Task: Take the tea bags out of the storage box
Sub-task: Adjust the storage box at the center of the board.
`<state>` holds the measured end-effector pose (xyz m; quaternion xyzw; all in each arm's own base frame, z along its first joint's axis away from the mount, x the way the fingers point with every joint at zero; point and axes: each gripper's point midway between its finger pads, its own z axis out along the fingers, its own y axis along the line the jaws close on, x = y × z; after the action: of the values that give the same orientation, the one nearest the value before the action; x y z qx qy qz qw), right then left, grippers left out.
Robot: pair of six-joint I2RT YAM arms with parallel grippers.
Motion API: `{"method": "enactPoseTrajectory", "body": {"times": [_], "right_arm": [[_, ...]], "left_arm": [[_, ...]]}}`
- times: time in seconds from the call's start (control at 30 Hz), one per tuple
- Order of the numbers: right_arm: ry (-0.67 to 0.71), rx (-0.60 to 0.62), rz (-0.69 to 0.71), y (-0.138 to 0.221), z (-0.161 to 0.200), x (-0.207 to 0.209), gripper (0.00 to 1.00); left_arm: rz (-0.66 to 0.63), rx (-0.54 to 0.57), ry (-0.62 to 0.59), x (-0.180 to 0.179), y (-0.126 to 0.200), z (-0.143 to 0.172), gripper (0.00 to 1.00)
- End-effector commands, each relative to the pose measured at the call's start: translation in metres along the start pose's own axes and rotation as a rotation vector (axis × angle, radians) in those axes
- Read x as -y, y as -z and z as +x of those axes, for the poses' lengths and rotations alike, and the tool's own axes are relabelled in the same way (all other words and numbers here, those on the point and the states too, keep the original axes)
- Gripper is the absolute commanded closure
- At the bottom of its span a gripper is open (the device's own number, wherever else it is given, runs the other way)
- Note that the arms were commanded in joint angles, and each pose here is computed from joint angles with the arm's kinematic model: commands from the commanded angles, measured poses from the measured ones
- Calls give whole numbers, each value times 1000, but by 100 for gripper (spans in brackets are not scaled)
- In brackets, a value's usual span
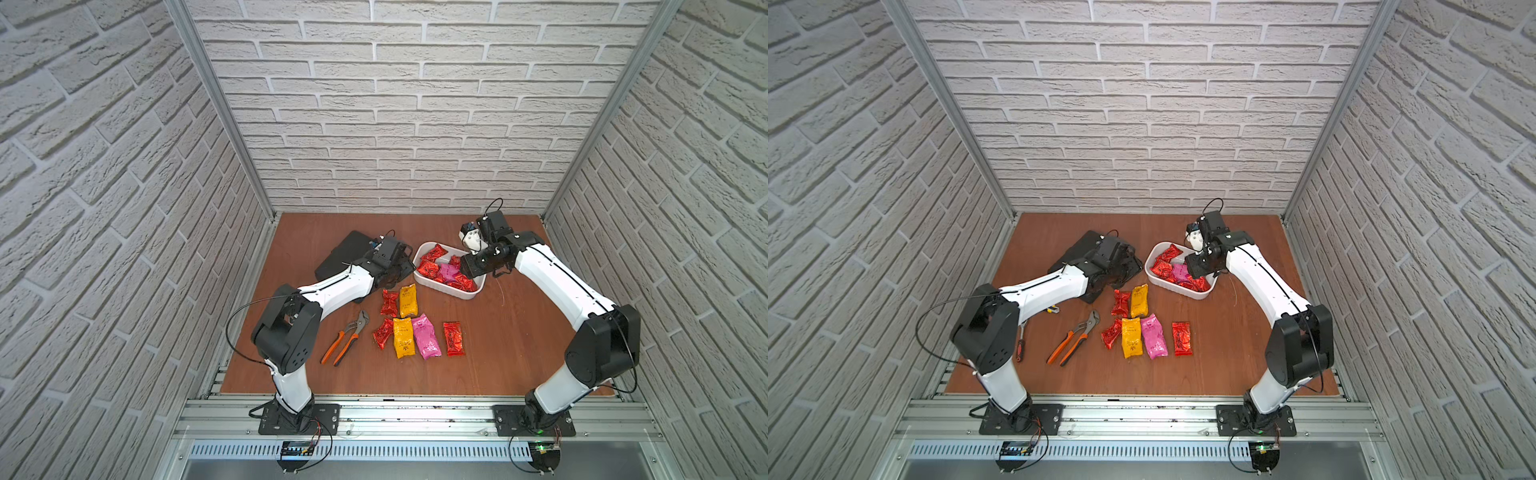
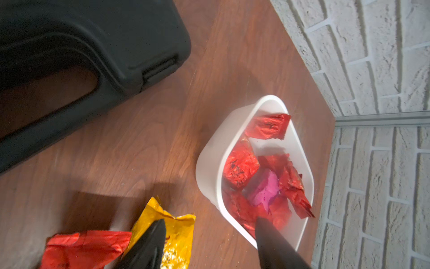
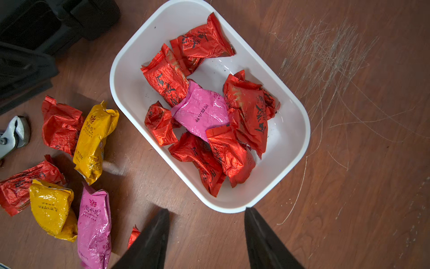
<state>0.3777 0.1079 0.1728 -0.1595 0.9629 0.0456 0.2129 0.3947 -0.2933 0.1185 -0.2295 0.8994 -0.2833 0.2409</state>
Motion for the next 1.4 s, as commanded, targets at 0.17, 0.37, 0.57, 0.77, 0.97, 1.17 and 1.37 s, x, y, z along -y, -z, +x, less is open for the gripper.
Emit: {"method": "enactPoseTrajectory", "body": {"times": [0.17, 0.37, 0.57, 0.77, 0.97, 1.17, 1.37], "right_arm": [[-15, 15, 0, -3, -6, 5, 43], [-31, 9, 4, -6, -5, 10, 43], [-55, -4, 5, -11, -3, 20, 44], [-83, -3, 11, -11, -6, 33, 44], [-101, -14, 69, -12, -8, 52, 44], [-115, -25, 123, -19, -15, 70, 45], [-131, -60, 85, -43, -24, 68, 46]], "left_arm": [[0, -61, 67, 10, -32, 3, 42], [-15, -88, 95, 11, -50, 4, 57], [-34, -97, 76, 15, -62, 2, 67], [-46, -87, 32, 24, -74, -6, 73], [-38, -99, -82, 42, -96, -12, 76], [-11, -111, -176, 58, -109, -15, 70], [21, -26, -247, 77, -85, -38, 50]]}}
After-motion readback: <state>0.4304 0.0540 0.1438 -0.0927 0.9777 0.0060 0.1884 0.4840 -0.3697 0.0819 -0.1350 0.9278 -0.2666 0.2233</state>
